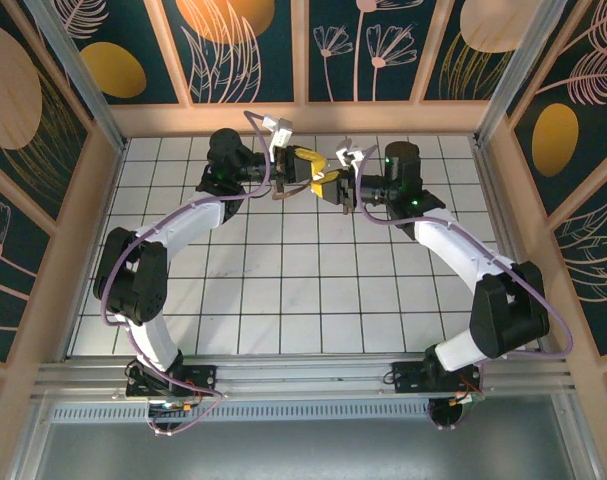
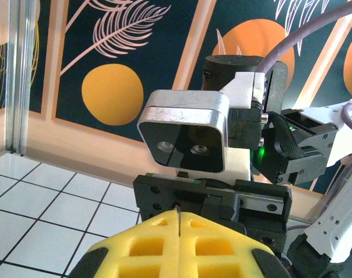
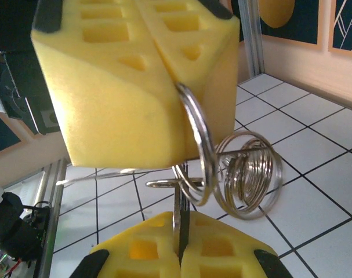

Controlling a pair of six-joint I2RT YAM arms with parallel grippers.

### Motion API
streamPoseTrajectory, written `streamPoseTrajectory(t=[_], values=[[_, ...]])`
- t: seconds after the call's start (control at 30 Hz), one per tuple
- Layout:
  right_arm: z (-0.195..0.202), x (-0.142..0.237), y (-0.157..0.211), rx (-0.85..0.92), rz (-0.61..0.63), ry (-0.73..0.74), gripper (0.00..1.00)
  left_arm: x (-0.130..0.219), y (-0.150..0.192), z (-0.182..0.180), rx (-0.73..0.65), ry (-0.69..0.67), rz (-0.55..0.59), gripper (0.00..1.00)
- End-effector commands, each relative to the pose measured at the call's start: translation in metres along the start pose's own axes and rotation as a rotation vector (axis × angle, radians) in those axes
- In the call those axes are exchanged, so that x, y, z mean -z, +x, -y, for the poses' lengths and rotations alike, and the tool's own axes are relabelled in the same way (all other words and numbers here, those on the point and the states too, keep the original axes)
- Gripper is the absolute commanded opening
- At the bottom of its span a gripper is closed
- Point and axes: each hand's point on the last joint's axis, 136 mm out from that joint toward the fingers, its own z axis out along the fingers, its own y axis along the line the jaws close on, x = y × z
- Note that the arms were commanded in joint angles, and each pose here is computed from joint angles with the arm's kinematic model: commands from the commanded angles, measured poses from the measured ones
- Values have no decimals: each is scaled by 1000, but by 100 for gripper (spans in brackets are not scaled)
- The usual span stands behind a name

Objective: Put the keys on the keyring

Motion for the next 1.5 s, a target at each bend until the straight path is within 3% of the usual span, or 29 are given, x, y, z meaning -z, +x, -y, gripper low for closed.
streamPoseTrajectory(t=[0.0,0.17,0.3,0.4,0.7,1.0,1.47], values=[[-8,-4,6,4,-26,-38,0,-1,-23,26,-81,44,40,0],[-2,9,5,-9,7,10,1,-1,-23,24,-80,40,43,0],[0,28,3,-15,53,72,27,-2,-23,24,-77,39,48,0],[-2,47,-1,-13,102,121,33,-2,-23,23,-75,34,56,0],[-14,92,-46,14,350,249,39,0,-29,20,-28,-1,132,0],[3,109,-85,-110,601,284,45,10,-40,12,61,-67,290,0],[15,87,-101,-237,679,120,47,11,-40,12,160,-33,399,0]])
